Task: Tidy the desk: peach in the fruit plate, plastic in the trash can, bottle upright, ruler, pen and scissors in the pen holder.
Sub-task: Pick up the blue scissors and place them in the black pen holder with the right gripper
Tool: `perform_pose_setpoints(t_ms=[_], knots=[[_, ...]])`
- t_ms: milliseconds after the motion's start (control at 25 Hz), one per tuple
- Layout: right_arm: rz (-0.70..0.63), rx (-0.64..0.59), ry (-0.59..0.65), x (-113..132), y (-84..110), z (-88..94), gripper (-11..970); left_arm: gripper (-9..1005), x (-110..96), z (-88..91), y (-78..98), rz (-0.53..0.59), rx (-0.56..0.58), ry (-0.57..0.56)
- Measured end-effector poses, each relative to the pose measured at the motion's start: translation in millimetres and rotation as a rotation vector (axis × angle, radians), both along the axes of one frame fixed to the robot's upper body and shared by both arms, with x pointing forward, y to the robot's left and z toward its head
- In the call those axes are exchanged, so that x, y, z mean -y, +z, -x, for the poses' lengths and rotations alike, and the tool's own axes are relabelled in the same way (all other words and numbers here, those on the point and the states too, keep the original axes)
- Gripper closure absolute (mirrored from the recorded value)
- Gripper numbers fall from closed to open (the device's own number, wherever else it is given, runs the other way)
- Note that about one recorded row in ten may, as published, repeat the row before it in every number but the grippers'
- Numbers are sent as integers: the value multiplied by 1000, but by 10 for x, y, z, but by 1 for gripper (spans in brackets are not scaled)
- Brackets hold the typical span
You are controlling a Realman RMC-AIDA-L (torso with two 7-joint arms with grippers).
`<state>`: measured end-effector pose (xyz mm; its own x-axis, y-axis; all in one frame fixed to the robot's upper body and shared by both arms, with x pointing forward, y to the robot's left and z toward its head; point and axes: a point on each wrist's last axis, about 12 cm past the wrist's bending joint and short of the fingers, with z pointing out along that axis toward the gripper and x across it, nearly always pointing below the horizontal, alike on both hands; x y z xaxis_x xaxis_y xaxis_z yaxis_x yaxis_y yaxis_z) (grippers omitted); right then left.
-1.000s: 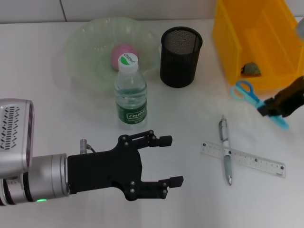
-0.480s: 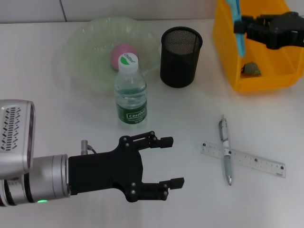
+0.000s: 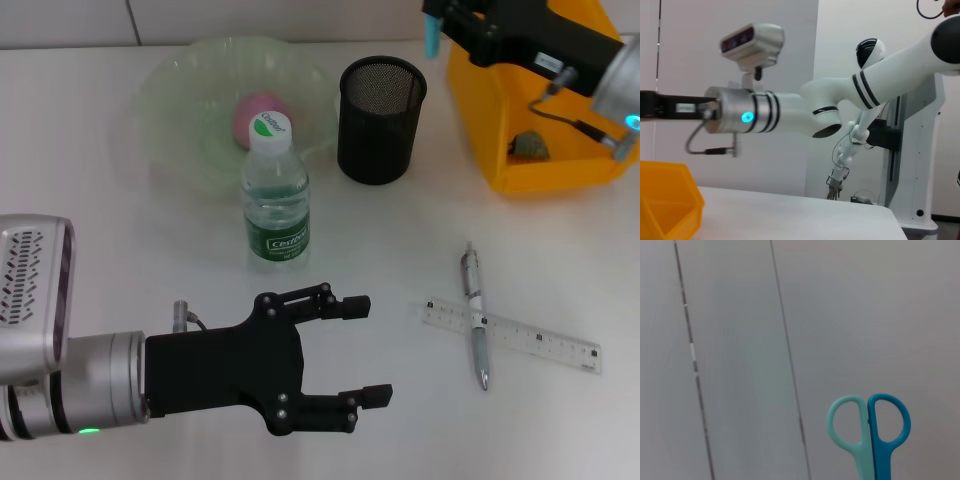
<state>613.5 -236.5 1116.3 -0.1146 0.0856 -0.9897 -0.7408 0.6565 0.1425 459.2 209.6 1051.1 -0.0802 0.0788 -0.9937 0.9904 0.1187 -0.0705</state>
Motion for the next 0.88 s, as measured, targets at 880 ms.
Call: perform_pose_setpoints(t_ms=[880], knots=[[145,-91,-63,-367,-328,-153,648,183,15,44,-13,3,-4,-20]])
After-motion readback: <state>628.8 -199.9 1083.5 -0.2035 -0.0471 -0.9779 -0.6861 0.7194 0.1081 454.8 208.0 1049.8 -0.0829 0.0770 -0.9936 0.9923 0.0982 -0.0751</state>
